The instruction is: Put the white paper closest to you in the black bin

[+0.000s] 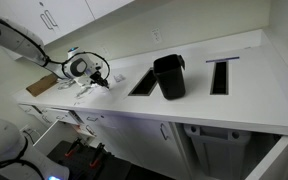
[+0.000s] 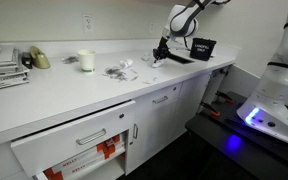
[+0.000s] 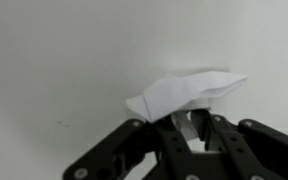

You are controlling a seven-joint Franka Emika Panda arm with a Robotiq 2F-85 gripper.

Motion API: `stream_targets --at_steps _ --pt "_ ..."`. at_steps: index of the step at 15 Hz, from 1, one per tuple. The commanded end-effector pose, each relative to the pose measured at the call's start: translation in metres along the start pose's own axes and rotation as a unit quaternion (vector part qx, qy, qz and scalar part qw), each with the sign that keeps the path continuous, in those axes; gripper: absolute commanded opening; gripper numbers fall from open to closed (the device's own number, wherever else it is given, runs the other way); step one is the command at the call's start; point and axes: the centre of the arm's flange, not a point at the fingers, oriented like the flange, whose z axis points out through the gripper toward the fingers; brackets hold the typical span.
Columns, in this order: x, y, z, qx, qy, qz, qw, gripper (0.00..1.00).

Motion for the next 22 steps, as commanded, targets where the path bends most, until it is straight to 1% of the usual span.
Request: stream_targets --at_steps 1,3,5,6,7,10,13,15,17,20,21,22 --pt "0.003 -0.004 -0.007 -0.004 0.014 0.011 0.9998 0.02" --pt "0.0 -0.001 -0.018 -0.008 0.02 0.012 0.9997 0.0" --pt "-0.003 0.007 -0.035 -0.025 0.031 0.009 0.9992 0.02" --pt "-0.004 0.013 -0.045 -0.035 0.046 0.013 0.9983 0.0" --pt "-0.005 0.02 -0.054 -0.043 0.059 0.017 0.9972 0.03" --pt "-0.007 0.051 -0.086 -0.071 0.104 0.05 0.9909 0.03" --pt "-0.013 0.09 -0.113 -0.103 0.154 0.102 0.9773 0.03" --pt "-0.014 0.119 -0.128 -0.128 0.189 0.137 0.9638 0.03" --pt "-0.013 0.146 -0.143 -0.149 0.226 0.172 0.9474 0.03" --pt "-0.018 0.175 -0.165 -0.184 0.282 0.212 0.9175 0.03" --pt "-0.022 0.177 -0.17 -0.194 0.287 0.212 0.9139 0.03" --pt "0.001 0.182 -0.169 -0.176 0.268 0.197 0.9265 0.04"
